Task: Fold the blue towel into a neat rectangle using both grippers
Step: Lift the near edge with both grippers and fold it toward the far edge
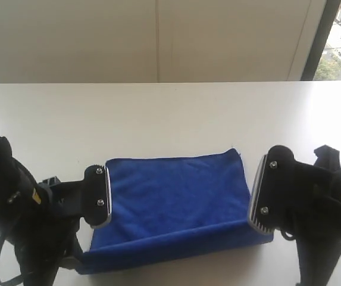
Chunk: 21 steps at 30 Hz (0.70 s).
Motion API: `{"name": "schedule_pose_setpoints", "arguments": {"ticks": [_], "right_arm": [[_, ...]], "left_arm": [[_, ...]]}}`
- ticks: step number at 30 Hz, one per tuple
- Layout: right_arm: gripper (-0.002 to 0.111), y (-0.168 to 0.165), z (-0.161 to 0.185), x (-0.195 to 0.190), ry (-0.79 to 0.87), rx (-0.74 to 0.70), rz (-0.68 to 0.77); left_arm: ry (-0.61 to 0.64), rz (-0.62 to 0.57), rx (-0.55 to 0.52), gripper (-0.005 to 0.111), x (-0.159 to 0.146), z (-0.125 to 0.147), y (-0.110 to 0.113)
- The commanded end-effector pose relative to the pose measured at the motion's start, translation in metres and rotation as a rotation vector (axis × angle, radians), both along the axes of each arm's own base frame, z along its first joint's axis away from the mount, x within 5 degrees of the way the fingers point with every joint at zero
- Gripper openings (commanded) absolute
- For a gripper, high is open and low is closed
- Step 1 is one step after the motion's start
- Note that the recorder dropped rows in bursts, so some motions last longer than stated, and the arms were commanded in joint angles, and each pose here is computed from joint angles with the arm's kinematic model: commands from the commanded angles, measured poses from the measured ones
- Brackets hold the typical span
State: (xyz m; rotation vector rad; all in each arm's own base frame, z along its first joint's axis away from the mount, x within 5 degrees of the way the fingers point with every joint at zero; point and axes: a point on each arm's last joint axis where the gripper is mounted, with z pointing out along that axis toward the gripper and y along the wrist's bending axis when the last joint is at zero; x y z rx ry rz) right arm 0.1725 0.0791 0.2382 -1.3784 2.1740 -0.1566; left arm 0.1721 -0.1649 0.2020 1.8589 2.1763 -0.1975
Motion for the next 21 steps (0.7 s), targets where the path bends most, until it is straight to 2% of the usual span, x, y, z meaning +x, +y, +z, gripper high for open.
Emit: {"name": "schedule_pose_setpoints", "arguments": {"ticks": [1,7,10,16,21], "right_arm": [[0.0,0.003,0.003,0.015,-0.114,0.006,-0.021],[0.0,0.003,-0.015,0.035,-0.129,-0.083,-0.067],[0.0,0.004,-0.019,0.041,-0.154,-0.079,-0.095],[0.0,0.004,-0.021,0.052,-0.211,-0.083,-0.147],[0.0,0.011,-0.017,0.066,-0.245,-0.052,-0.148]], "left_arm": [[-0.097,0.047,-0.04,0.0,0.008,0.003,0.0],[-0.274,0.07,-0.163,0.0,0.023,0.012,-0.009],[-0.338,0.099,-0.212,0.0,0.031,0.017,-0.01],[-0.396,0.208,-0.244,0.0,0.051,0.016,0.003],[-0.437,0.232,-0.264,0.0,0.061,0.012,0.002]]}}
